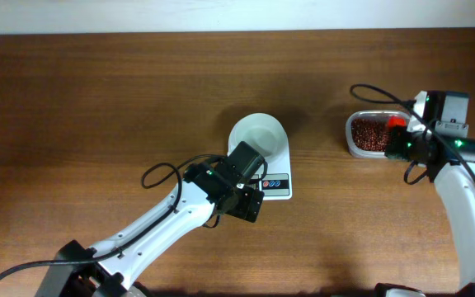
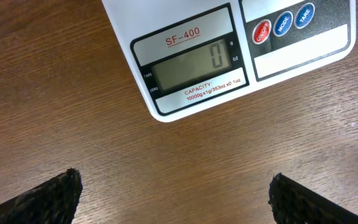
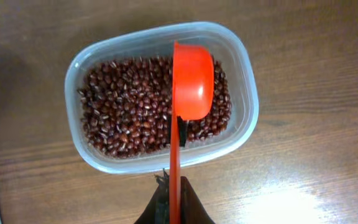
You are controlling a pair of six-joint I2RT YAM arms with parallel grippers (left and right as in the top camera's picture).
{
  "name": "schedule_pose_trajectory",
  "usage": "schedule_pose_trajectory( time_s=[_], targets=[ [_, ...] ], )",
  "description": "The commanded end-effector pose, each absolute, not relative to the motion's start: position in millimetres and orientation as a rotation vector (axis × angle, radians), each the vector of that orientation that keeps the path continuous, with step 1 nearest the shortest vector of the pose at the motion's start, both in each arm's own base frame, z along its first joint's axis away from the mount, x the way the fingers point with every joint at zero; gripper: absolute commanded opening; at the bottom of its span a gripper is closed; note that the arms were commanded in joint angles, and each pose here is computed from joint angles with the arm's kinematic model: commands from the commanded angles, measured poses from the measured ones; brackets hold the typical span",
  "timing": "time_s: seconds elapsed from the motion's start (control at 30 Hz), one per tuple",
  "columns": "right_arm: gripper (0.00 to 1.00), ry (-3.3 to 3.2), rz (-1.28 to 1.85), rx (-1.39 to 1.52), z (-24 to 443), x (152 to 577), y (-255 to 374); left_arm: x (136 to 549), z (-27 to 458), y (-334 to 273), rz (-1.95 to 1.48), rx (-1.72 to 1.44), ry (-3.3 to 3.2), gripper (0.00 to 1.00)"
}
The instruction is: Scoop item into bowl and weigh 50g on scale
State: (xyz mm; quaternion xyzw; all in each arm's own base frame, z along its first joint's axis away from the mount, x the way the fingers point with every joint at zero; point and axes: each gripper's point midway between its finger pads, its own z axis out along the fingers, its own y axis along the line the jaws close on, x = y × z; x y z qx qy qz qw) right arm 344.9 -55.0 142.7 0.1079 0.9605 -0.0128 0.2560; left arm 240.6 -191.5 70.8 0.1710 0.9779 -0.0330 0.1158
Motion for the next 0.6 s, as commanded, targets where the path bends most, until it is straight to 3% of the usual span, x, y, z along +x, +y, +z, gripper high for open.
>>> schedule_pose_trajectory(
  time_s=[0.0,0.3,0.57],
  targets=[
    [0.04,2.657,-0.018,0.234,136.2,350.1,-50.5,240.1,72.5,-190.5,-0.091,0.504,2.855,0.99],
    [0.04,2.884,0.026,0.128,120.8,380.9,-50.4,240.1,72.5,-190.5,-0.091,0.504,2.855,0.99],
    [0.35,2.817,0.009,0.125,116.3,414.8,-56.6,240.1,72.5,-190.5,-0.091,0.504,2.855,0.99]
  ],
)
